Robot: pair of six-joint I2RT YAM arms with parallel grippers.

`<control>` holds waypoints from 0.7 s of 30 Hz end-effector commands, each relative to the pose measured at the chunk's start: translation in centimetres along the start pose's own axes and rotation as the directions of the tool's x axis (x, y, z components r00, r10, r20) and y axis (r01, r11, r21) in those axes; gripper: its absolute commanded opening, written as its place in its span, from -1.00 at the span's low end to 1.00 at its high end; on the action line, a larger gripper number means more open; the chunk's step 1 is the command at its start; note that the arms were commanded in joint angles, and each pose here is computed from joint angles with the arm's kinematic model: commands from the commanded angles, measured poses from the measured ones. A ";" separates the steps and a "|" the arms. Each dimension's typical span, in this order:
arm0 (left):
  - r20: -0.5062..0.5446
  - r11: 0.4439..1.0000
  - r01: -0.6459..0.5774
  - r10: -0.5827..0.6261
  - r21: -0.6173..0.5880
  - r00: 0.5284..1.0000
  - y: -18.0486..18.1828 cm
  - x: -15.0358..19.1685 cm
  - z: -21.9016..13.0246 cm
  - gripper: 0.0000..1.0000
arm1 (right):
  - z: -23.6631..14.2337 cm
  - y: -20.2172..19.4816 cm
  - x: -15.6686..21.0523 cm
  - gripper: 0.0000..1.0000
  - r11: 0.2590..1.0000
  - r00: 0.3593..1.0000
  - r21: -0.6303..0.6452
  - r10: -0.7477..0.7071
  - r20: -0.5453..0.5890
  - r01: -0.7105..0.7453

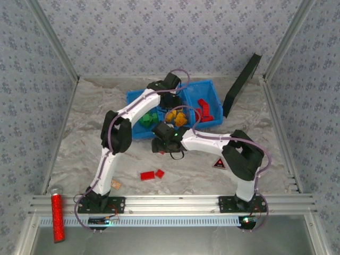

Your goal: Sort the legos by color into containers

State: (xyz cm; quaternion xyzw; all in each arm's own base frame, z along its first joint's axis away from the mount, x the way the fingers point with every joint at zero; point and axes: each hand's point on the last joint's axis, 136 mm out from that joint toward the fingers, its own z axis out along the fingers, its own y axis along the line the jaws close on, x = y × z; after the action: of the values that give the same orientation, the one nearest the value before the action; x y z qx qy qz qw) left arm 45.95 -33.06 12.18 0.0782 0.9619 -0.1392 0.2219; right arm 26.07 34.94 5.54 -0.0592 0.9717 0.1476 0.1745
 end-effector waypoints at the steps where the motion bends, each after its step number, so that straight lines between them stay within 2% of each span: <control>1: 0.108 1.000 -0.008 0.006 0.020 0.994 0.3 -2.8 -6.3 0.01 | 1.2 0.2 0.6 0.51 1.000 0.999 0.021 -0.015 -0.033 0.016; 4: 0.146 1.000 -0.006 0.003 0.025 0.989 0.7 -3.5 -8.7 0.01 | 2.1 0.4 0.9 0.47 0.999 0.999 0.024 -0.020 -0.048 0.021; 10: 0.178 0.999 0.009 -0.014 0.033 0.984 1.8 -2.8 -12.2 0.02 | 3.3 0.0 1.5 0.16 0.998 0.997 0.047 -0.031 -0.064 0.034; 15: 0.177 1.000 0.011 -0.011 0.003 0.984 3.7 0.2 -14.8 0.02 | 3.4 -0.1 1.7 -0.15 0.997 0.996 0.046 -0.058 -0.074 0.061; 21: 0.122 0.997 -0.009 0.018 -0.076 0.992 6.9 6.2 -17.9 0.04 | 1.2 -0.3 0.9 -0.32 0.992 0.991 0.043 -0.119 -0.057 0.122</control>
State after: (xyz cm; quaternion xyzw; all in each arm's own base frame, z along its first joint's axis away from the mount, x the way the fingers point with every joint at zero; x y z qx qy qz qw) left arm 37.01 -22.78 21.74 0.0596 0.9514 -0.1274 0.2738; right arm 25.98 34.90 2.91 -0.0925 0.9772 0.1099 0.1565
